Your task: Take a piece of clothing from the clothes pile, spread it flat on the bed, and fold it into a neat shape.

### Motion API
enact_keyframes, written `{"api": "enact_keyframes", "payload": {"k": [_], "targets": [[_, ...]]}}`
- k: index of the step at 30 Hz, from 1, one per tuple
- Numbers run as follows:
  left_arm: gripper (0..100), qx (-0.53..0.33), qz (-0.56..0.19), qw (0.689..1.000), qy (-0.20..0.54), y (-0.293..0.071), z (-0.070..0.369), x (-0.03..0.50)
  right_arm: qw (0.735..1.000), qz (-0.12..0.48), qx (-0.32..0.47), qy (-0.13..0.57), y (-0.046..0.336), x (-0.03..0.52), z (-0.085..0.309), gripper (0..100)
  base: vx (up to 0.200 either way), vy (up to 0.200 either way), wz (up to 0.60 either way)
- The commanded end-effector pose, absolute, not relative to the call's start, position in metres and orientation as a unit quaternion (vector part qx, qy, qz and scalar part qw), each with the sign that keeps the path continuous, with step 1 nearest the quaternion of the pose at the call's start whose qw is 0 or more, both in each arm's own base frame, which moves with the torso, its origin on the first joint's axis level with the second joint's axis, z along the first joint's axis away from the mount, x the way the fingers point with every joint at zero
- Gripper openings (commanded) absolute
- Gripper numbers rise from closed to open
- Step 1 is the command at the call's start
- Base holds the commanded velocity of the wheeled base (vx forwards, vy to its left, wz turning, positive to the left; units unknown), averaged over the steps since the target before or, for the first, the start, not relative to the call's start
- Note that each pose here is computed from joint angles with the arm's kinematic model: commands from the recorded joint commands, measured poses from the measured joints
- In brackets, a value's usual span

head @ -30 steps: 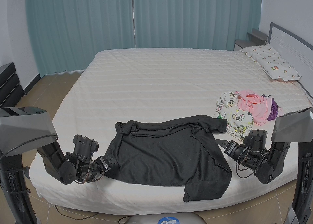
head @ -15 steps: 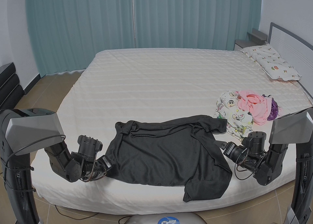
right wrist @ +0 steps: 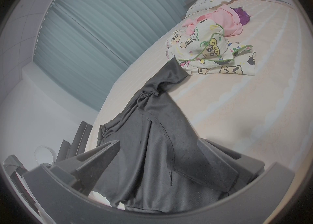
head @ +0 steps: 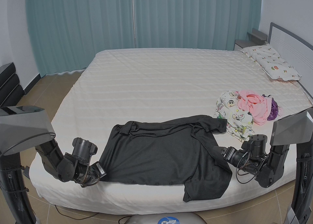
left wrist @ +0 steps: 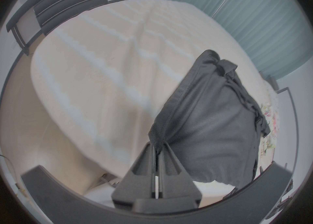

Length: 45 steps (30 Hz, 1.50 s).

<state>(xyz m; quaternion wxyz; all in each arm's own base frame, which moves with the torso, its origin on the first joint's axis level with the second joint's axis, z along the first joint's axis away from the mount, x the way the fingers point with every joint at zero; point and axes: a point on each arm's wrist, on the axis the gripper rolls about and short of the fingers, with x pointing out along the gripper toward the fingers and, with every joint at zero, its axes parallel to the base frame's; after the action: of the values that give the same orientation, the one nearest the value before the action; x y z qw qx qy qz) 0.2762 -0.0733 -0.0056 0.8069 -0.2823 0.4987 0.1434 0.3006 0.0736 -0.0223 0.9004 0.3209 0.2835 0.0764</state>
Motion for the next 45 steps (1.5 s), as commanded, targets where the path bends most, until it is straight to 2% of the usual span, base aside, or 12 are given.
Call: {"api": "enact_keyframes", "payload": {"k": [1,10,15,26,33,34,41,45], "targets": [[0,-0.301,0.156,0.805,0.487,-0.054,0.024,0.255,0.900,0.080,0.304,0.301,0.069,0.296,-0.028,100,0.000,0.000,0.00],[0,-0.320,0.174,0.790,0.494,-0.035,0.012,0.252,0.909,0.084,0.269,0.308,0.068,0.295,-0.035,100,0.000,0.000,0.00],[0,-0.307,0.182,0.770,0.529,-0.021,-0.006,0.246,0.920,0.107,0.229,0.301,0.078,0.296,-0.031,100,0.000,0.000,0.00],[0,-0.309,0.194,0.768,0.526,-0.009,-0.009,0.248,0.935,0.095,0.119,0.321,0.088,0.312,-0.038,100,0.000,0.000,0.00],[0,-0.307,0.194,0.765,0.532,-0.009,-0.012,0.247,0.930,0.108,0.060,0.347,0.093,0.309,-0.043,100,0.000,0.000,0.00],[0,-0.308,0.193,0.766,0.531,-0.009,-0.013,0.247,0.930,0.112,0.046,0.346,0.093,0.311,-0.043,0,0.000,0.000,0.00],[0,-0.309,0.192,0.768,0.528,-0.009,-0.014,0.247,0.942,0.087,0.044,0.322,0.084,0.315,-0.028,0,0.000,0.000,0.00],[0,-0.308,0.192,0.767,0.529,-0.009,-0.014,0.247,0.950,0.058,0.082,0.295,0.064,0.315,-0.009,0,0.000,0.000,0.00]]}}
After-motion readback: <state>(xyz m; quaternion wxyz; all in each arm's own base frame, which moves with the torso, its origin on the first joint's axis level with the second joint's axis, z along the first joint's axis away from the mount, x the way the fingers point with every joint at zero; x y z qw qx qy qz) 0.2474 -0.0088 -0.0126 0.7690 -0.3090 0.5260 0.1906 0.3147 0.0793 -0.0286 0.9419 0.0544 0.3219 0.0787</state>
